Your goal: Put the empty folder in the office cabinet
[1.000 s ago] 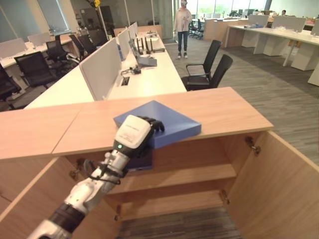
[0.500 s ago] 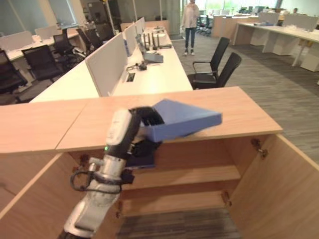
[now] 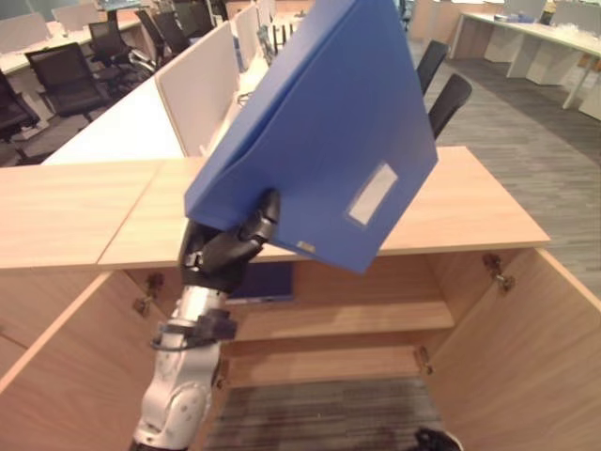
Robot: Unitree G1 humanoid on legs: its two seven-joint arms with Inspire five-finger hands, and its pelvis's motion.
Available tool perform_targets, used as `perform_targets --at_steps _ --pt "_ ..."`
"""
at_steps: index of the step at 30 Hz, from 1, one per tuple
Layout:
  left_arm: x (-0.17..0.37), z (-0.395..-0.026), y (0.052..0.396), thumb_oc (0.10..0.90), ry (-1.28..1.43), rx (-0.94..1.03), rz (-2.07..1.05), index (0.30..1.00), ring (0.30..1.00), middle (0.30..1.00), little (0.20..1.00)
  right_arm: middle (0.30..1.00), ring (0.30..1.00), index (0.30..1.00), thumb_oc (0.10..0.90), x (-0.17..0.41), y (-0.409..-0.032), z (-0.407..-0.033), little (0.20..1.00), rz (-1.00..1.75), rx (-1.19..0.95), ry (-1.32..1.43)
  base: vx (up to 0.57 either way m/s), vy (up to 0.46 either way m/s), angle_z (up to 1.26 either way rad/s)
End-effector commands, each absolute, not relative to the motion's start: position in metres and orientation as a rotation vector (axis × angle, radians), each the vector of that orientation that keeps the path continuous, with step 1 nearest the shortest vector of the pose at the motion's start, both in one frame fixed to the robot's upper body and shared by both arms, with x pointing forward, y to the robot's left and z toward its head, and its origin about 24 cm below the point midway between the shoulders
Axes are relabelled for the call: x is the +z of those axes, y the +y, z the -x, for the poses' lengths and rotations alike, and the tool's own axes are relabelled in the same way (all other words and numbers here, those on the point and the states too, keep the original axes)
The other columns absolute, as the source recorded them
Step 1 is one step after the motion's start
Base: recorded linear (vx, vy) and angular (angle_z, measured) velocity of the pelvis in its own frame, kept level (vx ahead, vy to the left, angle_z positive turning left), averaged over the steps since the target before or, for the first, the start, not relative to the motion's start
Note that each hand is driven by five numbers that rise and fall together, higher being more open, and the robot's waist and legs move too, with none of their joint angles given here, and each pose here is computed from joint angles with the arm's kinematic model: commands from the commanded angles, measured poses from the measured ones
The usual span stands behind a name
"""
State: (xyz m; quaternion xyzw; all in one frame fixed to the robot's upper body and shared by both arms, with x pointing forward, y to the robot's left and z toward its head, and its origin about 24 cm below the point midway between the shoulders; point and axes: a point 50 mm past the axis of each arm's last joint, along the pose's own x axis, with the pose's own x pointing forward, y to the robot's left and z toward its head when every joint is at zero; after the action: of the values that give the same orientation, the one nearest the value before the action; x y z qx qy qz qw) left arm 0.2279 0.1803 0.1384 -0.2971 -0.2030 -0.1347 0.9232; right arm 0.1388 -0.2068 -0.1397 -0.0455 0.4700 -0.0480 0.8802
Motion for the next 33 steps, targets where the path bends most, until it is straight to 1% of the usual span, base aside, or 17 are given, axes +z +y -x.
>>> perform_targets --at_steps 1,4,5,6,9,10,13,15,17,20,23,30,33 --pt "0.179 -0.217 0.184 0.4 -0.673 -0.356 0.719 0.3 0.3 0.3 0.3 0.9 0.9 0.9 0.8 -0.096 -0.207 -0.203 0.9 0.001 -0.089 0.633 0.0 0.0 0.0" --pt "0.171 -0.216 0.19 0.4 -0.66 -0.307 0.766 0.3 0.3 0.3 0.3 0.9 0.9 0.9 0.8 -0.062 -0.211 -0.22 0.9 -0.069 -0.092 0.438 0.0 0.0 0.0" --pt "0.163 -0.216 0.193 0.4 -0.631 -0.277 0.792 0.3 0.3 0.3 0.3 0.9 0.9 0.9 0.8 -0.04 -0.213 -0.228 0.9 -0.143 -0.098 0.316 0.0 0.0 0.0" --pt "0.163 -0.216 0.193 0.4 -0.629 -0.277 0.794 0.3 0.3 0.3 0.3 0.9 0.9 0.9 0.8 -0.04 -0.214 -0.227 0.9 -0.144 -0.099 0.318 0.0 0.0 0.0" --pt "0.146 -0.218 0.189 0.4 -0.536 -0.285 0.884 0.3 0.3 0.3 0.3 0.9 0.9 0.9 0.8 -0.002 -0.213 -0.239 0.9 -0.322 -0.072 0.122 0.0 0.0 0.0" --pt "0.145 -0.218 0.189 0.4 -0.535 -0.287 0.886 0.3 0.3 0.3 0.3 0.9 0.9 0.9 0.8 -0.002 -0.213 -0.239 0.9 -0.323 -0.073 0.123 0.0 0.0 0.0" --pt "0.126 -0.22 0.183 0.4 -0.423 -0.31 0.953 0.3 0.3 0.3 0.3 0.9 0.9 0.9 0.8 0.023 -0.214 -0.243 0.9 -0.382 -0.049 -0.001 0.0 0.0 0.0" --pt "0.096 -0.215 0.169 0.4 -0.218 -0.38 1.01 0.3 0.3 0.3 0.3 0.9 0.9 0.9 0.8 0.047 -0.221 -0.251 0.9 -0.309 -0.043 -0.088 0.0 0.0 0.0" --pt "0.082 -0.209 0.162 0.4 -0.114 -0.416 1.013 0.3 0.3 0.3 0.3 0.9 0.9 0.9 0.8 0.053 -0.223 -0.254 0.9 -0.272 -0.043 -0.107 0.0 0.0 0.0" --pt "0.071 -0.203 0.163 0.4 -0.033 -0.44 0.968 0.3 0.3 0.3 0.3 0.9 0.9 0.9 0.8 0.056 -0.226 -0.256 0.9 -0.241 -0.055 -0.111 0.0 0.0 0.0" --pt "0.048 -0.192 0.161 0.4 0.119 -0.46 0.967 0.3 0.3 0.3 0.3 0.9 0.9 0.9 0.8 0.057 -0.231 -0.258 0.9 -0.215 -0.083 -0.117 0.0 0.0 0.0" --pt "0.037 -0.182 0.161 0.4 0.218 -0.516 0.908 0.3 0.3 0.3 0.3 0.9 0.9 0.9 0.8 0.048 -0.237 -0.255 0.9 -0.172 -0.114 -0.078 0.0 0.0 0.0" --pt "0.043 -0.18 0.178 0.4 0.208 -0.531 0.781 0.3 0.3 0.3 0.3 0.9 0.9 0.9 0.8 0.046 -0.249 -0.25 0.9 0.033 -0.102 -0.032 0.0 0.0 0.0"
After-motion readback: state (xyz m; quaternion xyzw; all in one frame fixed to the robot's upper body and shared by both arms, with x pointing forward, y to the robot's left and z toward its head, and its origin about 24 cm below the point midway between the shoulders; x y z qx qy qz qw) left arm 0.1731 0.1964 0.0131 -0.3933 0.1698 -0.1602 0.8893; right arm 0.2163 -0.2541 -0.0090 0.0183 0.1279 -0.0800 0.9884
